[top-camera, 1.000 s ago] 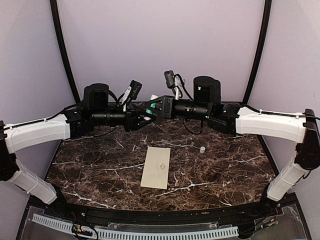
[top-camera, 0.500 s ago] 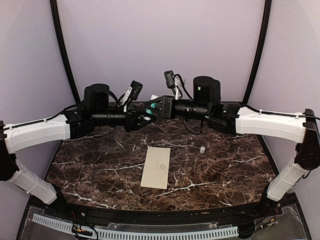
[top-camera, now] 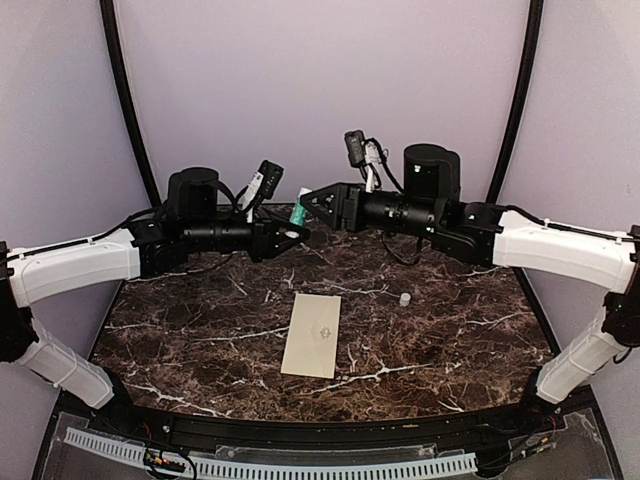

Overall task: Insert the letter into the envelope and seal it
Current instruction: Close the solid glue cap on the solid glue.

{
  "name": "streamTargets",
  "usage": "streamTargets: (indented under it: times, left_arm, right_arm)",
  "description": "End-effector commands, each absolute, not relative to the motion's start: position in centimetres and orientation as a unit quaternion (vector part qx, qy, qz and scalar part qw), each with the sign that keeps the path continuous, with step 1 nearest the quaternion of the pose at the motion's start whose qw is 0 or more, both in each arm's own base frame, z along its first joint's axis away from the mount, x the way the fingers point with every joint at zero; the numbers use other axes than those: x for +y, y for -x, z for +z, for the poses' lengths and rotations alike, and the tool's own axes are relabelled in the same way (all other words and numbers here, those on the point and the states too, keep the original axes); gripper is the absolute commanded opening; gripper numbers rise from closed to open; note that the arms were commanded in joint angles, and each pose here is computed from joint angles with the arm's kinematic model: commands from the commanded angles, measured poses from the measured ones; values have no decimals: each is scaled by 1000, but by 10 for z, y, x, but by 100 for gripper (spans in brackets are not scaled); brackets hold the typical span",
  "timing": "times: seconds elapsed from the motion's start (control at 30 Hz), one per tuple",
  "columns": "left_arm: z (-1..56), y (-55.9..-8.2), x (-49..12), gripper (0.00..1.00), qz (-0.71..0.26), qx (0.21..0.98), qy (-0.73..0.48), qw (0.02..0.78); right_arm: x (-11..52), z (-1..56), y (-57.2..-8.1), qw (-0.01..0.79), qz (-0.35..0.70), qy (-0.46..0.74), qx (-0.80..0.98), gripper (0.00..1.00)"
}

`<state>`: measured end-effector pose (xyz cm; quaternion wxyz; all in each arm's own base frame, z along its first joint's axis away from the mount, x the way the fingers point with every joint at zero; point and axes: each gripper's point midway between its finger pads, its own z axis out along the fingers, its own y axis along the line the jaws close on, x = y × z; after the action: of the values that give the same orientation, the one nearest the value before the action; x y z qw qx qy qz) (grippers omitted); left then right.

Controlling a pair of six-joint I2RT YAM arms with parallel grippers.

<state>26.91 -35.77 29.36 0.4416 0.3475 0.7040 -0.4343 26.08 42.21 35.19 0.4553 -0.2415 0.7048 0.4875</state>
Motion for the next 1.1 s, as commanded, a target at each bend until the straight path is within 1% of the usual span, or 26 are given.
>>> streamTargets:
  times: [0.0,0.1,0.2,0.33,0.43,0.63,0.7,1.07]
  left_arm:
    - [314,-272,-347,0,-411,699,-343,474]
    - [316,-278,-337,0,-382,705,-341,490]
    - [314,-285,-324,0,-372,714,-334,491]
    - [307,-292,-303,0,-379,727,-318,476]
    - [295,-289,-297,0,-376,734,-329,460]
    - [276,-281,-301,0,-393,737,-342,432]
    - [271,-276,-306,0,-410,736,-345,414]
    - [273,-276,-306,0,-417,732,-340,417]
  right_arm:
    - [384,365,-271,491,436,210,725,55]
    - [349,340,-283,476,383,178,771,56]
    - [308,307,-297,455,332,137,815,57]
    - [263,260,-308,417,256,99,867,58]
    - [240,225,-311,383,214,82,895,58]
    - [224,165,-319,330,156,72,928,58]
    - [223,147,-322,314,135,74,937,61]
    - [208,77,-329,249,39,75,965,59]
